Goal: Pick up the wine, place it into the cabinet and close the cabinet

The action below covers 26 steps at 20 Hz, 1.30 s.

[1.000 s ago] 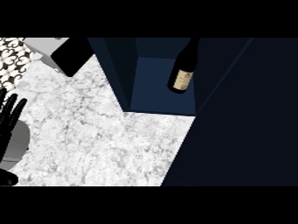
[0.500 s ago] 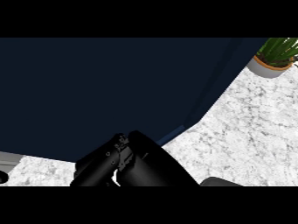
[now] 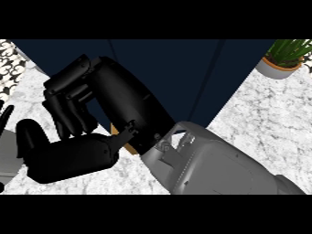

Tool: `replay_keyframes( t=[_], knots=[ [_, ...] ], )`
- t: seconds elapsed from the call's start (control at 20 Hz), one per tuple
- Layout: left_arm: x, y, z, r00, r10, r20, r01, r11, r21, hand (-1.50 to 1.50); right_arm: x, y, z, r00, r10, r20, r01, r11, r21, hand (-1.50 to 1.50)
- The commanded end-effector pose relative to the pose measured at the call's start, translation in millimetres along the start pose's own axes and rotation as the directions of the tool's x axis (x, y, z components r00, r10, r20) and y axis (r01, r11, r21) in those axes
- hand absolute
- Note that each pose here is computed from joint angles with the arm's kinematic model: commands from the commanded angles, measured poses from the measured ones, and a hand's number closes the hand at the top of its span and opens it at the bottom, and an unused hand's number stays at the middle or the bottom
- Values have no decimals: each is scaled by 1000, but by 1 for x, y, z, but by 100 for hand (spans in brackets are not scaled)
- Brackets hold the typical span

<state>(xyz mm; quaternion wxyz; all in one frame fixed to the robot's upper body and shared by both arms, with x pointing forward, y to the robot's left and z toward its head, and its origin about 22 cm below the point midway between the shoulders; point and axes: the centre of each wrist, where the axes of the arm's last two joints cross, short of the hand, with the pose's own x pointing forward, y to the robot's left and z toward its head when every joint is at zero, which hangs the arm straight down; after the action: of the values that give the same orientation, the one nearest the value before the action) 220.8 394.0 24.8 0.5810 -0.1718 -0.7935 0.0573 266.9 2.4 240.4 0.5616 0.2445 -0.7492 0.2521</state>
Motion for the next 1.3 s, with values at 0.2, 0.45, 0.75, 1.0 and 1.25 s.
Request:
replay_keyframes(
  t=[0.2, 0.45, 0.75, 1.0, 1.25],
  knots=[
    [13, 18, -4, 1000, -18, 10, 18, 1000, 20, -150, -45, -28, -18, 995, -81, -62, 76, 994, -85, 150],
    [20, 17, 2, 999, -34, 7, 34, 999, 31, -150, -64, -59, -20, 996, -31, -83, 22, 994, -112, 150],
    [-2, 4, -3, 1000, 8, -7, -8, 1000, 18, -150, -73, -106, -30, 996, -17, -90, 6, 992, -126, 150],
    [5, 4, -11, 1000, -3, 12, 3, 1000, 7, -150, -94, -116, -29, 997, 32, -72, -42, 989, -142, 150],
    [2, -7, -15, 1000, -8, 11, 8, 1000, -16, -150, -88, -132, -29, 997, 33, -72, -44, 986, -161, 150]
  ],
)
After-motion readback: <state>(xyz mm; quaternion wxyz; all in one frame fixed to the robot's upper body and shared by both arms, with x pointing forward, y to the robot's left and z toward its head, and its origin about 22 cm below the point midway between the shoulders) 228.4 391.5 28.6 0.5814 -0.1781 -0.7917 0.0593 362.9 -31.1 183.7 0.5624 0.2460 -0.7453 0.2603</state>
